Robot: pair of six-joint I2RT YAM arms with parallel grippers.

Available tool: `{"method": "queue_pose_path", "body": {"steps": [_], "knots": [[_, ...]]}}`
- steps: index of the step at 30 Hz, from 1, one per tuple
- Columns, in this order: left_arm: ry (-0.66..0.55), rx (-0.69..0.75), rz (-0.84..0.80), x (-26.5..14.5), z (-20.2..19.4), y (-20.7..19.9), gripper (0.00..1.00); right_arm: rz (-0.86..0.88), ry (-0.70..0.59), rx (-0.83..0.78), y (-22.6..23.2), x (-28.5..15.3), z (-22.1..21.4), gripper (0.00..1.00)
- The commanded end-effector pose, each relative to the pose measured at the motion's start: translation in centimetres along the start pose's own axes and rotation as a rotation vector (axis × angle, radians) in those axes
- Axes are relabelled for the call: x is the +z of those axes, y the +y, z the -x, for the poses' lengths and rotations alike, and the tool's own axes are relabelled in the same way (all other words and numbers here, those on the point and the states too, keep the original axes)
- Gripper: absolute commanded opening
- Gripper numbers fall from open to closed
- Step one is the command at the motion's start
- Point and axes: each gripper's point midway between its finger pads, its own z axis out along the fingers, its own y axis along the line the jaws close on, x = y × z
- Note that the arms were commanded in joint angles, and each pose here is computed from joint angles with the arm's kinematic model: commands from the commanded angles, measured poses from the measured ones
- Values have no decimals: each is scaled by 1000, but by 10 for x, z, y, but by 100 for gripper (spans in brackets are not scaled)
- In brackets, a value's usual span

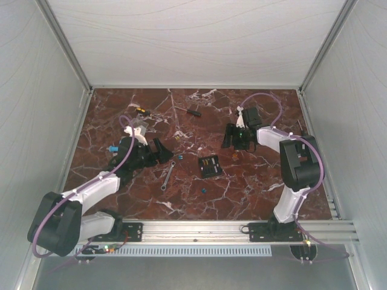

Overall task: Snap on the fuse box
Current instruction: Pick up the fuse from the center of the board.

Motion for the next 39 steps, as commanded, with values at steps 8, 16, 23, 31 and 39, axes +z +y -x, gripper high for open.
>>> {"method": "queue_pose_path", "body": {"steps": [8, 16, 23, 31, 39], "knots": [[-49, 33, -42, -3, 12, -13, 100, -51, 56, 56, -15, -7, -22, 59], [-49, 31, -43, -3, 12, -13, 100, -84, 103, 87, -22, -18, -55, 58], [-48, 30, -45, -3, 11, -14, 100, -80, 110, 66, -14, -26, -66, 58], [-48, 29, -49, -3, 12, -15, 100, -173, 112, -59, -8, -31, -62, 58], [-50, 29, -51, -3, 11, -15, 100, -259, 76, -261, -7, -44, -25, 58]]}}
